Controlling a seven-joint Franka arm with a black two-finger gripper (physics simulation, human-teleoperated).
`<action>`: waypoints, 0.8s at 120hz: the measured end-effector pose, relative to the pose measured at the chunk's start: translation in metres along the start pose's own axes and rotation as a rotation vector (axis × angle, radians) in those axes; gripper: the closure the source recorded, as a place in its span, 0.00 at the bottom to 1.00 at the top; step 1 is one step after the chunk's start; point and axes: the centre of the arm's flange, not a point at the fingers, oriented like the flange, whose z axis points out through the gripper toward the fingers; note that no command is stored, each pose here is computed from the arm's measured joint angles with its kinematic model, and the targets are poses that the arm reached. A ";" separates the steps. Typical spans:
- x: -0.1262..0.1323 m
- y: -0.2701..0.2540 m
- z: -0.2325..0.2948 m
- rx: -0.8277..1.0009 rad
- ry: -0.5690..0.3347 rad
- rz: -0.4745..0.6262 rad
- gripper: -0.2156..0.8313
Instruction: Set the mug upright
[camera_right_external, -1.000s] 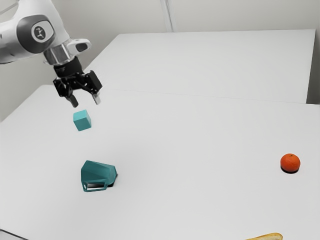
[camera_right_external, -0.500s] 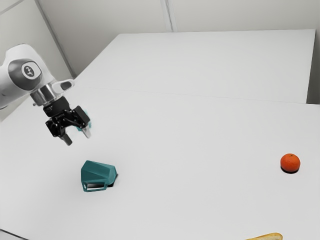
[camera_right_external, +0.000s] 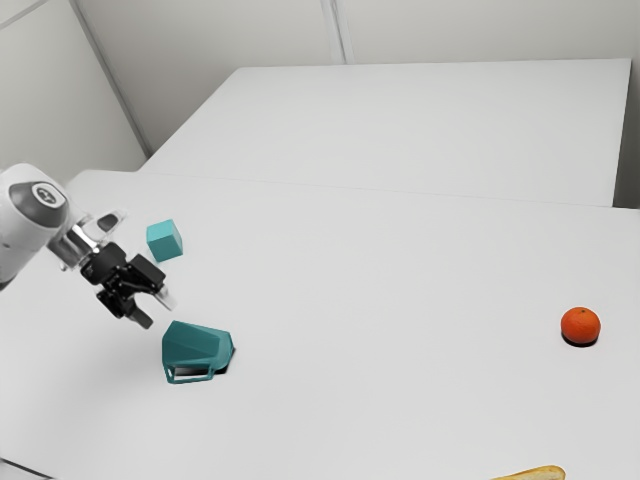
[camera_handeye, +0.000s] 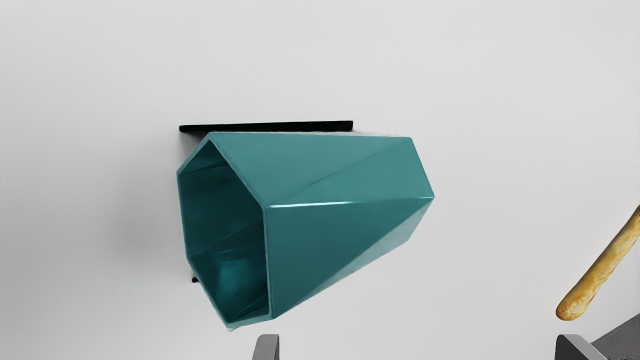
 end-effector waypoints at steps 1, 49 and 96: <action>0.001 -0.001 0.001 -0.003 0.001 0.004 0.21; 0.008 -0.052 0.019 -0.073 0.036 0.131 0.21; 0.009 -0.068 0.045 -0.196 0.054 0.182 0.22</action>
